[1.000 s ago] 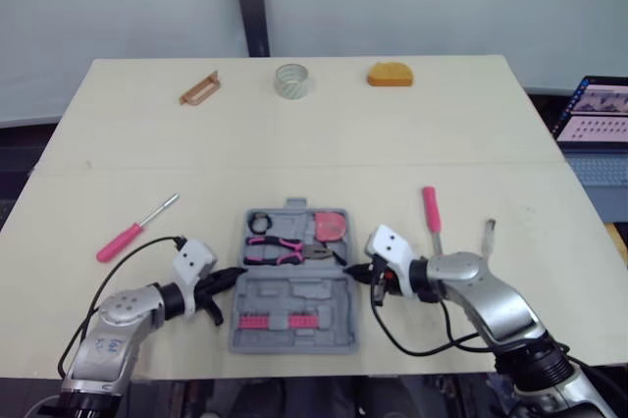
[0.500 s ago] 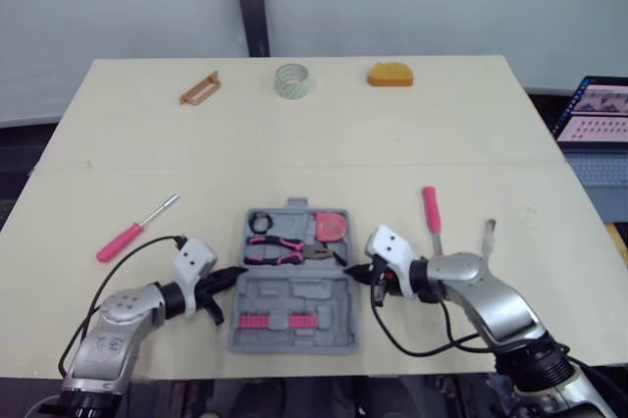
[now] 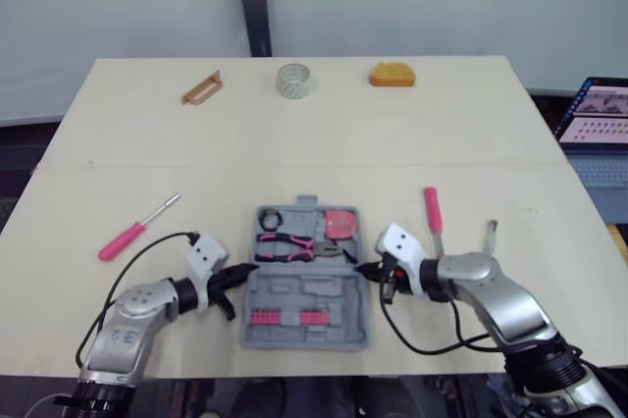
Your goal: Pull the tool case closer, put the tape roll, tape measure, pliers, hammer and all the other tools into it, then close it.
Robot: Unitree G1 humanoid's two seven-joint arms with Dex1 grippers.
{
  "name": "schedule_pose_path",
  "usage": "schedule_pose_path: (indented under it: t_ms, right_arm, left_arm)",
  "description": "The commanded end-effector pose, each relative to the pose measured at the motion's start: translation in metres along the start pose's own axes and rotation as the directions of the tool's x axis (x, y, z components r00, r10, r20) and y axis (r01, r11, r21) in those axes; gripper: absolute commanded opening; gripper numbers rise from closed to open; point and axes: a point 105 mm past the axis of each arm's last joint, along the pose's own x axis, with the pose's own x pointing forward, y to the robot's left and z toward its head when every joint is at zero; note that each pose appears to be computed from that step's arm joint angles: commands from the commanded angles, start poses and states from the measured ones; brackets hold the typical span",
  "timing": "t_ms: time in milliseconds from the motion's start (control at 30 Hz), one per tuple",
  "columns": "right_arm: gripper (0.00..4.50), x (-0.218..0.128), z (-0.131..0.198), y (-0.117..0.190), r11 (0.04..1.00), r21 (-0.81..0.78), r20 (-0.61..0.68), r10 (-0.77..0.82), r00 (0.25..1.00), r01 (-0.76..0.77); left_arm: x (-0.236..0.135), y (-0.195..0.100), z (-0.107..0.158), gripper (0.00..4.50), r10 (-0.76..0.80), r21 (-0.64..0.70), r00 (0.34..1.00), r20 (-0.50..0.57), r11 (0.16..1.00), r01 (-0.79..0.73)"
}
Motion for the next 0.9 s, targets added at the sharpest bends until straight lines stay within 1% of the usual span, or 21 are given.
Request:
schedule_pose_path:
  t_ms: [33,333,900]
  right_arm:
    - [0.0,0.001,0.012,0.016,0.997,-0.03,0.049,0.069,0.996,-0.068]
    - [0.0,-0.001,0.01,0.015,0.998,-0.023,0.044,0.058,0.997,-0.057]
    - [0.0,0.0,0.014,0.011,0.999,-0.025,0.053,0.04,0.998,-0.038]
  left_arm:
    - [0.01,-0.02,0.018,0.01,-0.086,0.044,0.994,0.062,0.996,0.083]
    - [0.014,-0.028,0.018,0.01,-0.11,0.039,0.992,0.066,0.993,0.107]
    - [0.016,-0.018,0.025,0.01,-0.088,0.057,0.993,0.082,0.995,0.084]
